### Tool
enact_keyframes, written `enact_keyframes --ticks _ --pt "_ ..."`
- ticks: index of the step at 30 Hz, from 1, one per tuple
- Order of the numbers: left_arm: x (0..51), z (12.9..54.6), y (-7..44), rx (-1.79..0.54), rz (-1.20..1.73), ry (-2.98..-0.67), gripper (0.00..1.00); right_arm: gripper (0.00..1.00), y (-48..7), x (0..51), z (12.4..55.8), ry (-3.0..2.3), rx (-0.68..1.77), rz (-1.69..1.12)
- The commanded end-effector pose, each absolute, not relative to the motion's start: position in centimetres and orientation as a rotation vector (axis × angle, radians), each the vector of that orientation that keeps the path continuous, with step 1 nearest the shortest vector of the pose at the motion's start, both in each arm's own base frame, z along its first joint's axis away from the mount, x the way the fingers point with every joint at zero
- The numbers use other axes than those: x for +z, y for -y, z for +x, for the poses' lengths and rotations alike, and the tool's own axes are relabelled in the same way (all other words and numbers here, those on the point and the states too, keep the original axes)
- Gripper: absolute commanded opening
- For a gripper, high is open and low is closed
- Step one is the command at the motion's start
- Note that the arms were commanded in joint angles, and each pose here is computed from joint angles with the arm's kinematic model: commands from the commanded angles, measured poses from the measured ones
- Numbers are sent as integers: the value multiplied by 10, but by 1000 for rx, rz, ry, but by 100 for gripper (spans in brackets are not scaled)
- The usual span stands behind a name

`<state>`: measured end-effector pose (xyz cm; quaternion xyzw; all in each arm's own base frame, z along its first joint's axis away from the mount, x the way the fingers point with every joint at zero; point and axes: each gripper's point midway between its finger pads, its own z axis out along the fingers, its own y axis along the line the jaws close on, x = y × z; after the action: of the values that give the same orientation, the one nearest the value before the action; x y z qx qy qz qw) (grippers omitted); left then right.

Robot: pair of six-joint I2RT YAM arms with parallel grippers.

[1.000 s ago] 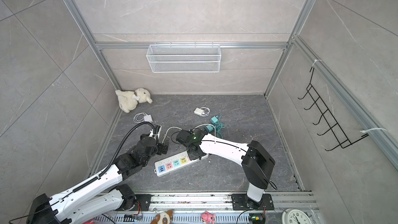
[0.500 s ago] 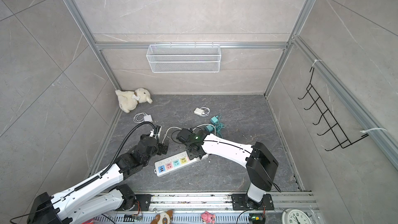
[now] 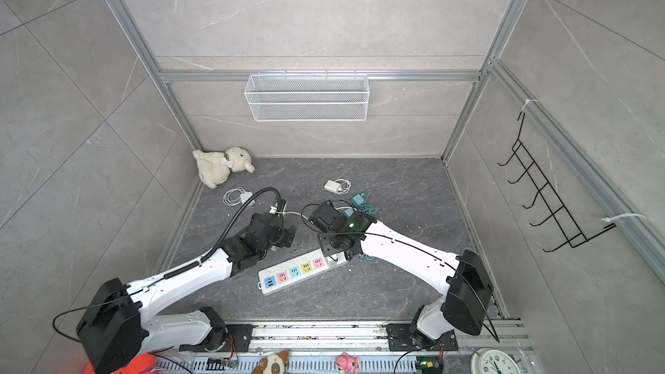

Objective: Insert the plug

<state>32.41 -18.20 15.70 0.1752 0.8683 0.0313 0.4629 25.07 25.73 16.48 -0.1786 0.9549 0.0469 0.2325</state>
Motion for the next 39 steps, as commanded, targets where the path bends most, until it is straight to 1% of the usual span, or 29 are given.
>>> enact_keyframes --ticks 1,5,10,13,19,24,27,31,33,39 --pt "177 351 195 39 406 -2086 100 66 -247 177 268 -2594 110 -474" --pt "171 377 201 15 381 -2119 100 67 -234 175 291 -2603 151 -411" --pt "160 411 196 -6 240 -2211 100 67 -208 170 323 -2619 173 -305" --pt "154 432 207 -18 232 -2242 100 67 -202 166 344 -2620 213 -273" --pt "145 463 231 -22 236 -2310 100 66 -197 158 410 -2585 296 -199" --pt "151 474 239 -54 222 -2265 100 66 -201 159 468 -2550 350 -148" --pt "154 483 244 -51 214 -2270 100 65 -200 151 498 -2559 392 -100" --pt "154 481 244 -73 168 -2283 100 64 -205 133 528 -2562 436 -80" --pt "155 473 237 -80 123 -2282 100 63 -212 124 540 -2556 474 -80" --pt "151 431 204 -61 49 -2292 100 61 -233 104 560 -2554 583 -91"
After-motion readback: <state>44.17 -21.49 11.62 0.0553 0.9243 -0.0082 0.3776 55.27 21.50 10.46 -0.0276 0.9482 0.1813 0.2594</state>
